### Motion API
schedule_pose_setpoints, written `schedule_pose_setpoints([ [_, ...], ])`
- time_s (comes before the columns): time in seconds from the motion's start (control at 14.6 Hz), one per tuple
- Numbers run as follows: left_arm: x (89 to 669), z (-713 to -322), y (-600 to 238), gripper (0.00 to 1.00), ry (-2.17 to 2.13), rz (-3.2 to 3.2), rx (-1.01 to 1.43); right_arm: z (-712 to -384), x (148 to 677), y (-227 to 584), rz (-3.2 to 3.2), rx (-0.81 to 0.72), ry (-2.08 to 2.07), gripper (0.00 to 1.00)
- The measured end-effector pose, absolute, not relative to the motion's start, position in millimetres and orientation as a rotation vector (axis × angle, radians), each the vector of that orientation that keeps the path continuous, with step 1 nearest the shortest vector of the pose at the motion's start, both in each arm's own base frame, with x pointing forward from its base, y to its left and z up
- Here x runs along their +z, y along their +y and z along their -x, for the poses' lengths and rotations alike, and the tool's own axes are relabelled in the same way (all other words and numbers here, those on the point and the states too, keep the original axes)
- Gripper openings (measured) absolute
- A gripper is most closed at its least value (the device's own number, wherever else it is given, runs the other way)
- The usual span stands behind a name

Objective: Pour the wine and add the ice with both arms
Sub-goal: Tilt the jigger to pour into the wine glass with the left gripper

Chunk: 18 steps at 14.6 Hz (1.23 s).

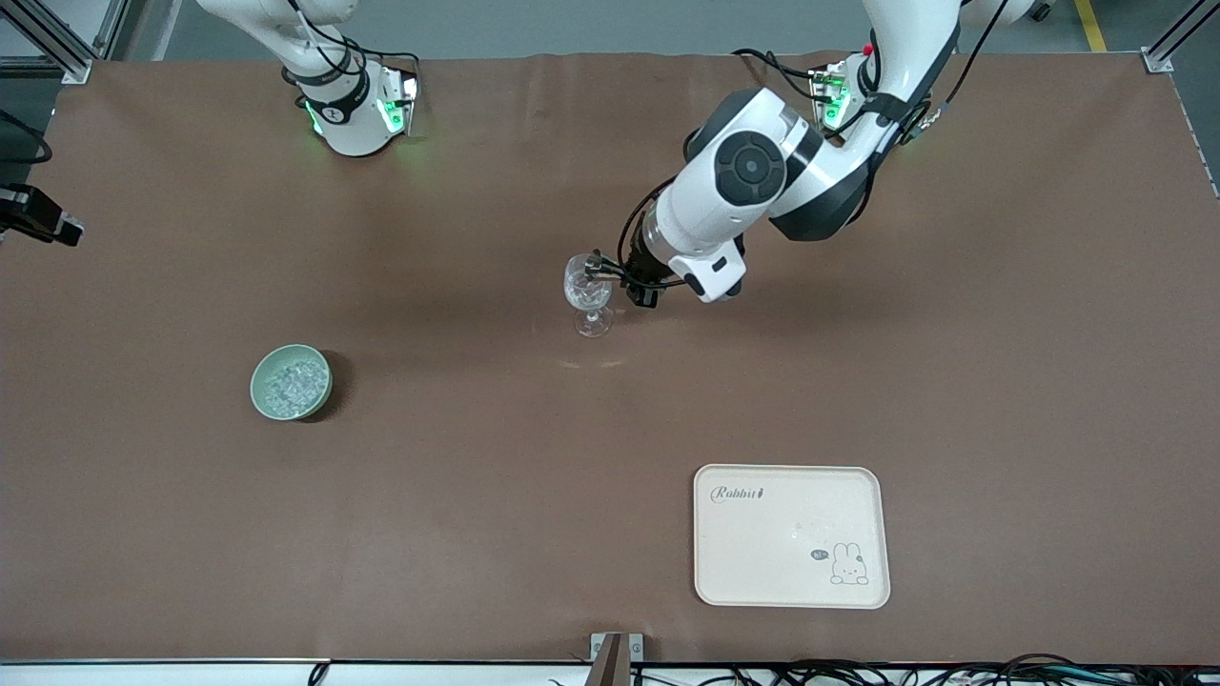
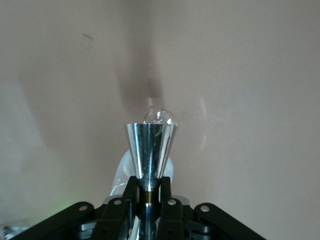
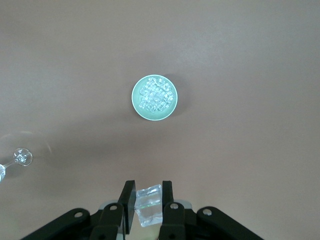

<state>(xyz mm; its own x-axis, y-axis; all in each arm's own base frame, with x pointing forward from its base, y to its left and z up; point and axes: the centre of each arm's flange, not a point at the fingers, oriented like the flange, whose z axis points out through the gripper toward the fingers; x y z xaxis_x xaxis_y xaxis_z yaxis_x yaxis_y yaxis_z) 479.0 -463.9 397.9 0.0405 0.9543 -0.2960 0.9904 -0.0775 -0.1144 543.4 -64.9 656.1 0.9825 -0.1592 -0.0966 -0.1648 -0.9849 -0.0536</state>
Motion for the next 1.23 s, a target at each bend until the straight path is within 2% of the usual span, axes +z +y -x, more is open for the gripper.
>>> schedule_pose_setpoints([
  [0.96, 387.7, -453.4, -495.7, 0.21, 2.056, -2.368, -0.199, -543.4, 656.0, -64.9, 3.067, 0.142, 0.251, 0.26],
  [1.09, 383.0, -457.1, -493.8, 0.21, 2.031, -2.388, -0.269, -543.4, 656.0, -64.9, 3.067, 0.142, 0.251, 0.26],
  [1.23, 380.3, -462.4, -490.5, 0.21, 1.945, -2.401, -0.483, -543.4, 656.0, -64.9, 3.067, 0.142, 0.251, 0.26],
])
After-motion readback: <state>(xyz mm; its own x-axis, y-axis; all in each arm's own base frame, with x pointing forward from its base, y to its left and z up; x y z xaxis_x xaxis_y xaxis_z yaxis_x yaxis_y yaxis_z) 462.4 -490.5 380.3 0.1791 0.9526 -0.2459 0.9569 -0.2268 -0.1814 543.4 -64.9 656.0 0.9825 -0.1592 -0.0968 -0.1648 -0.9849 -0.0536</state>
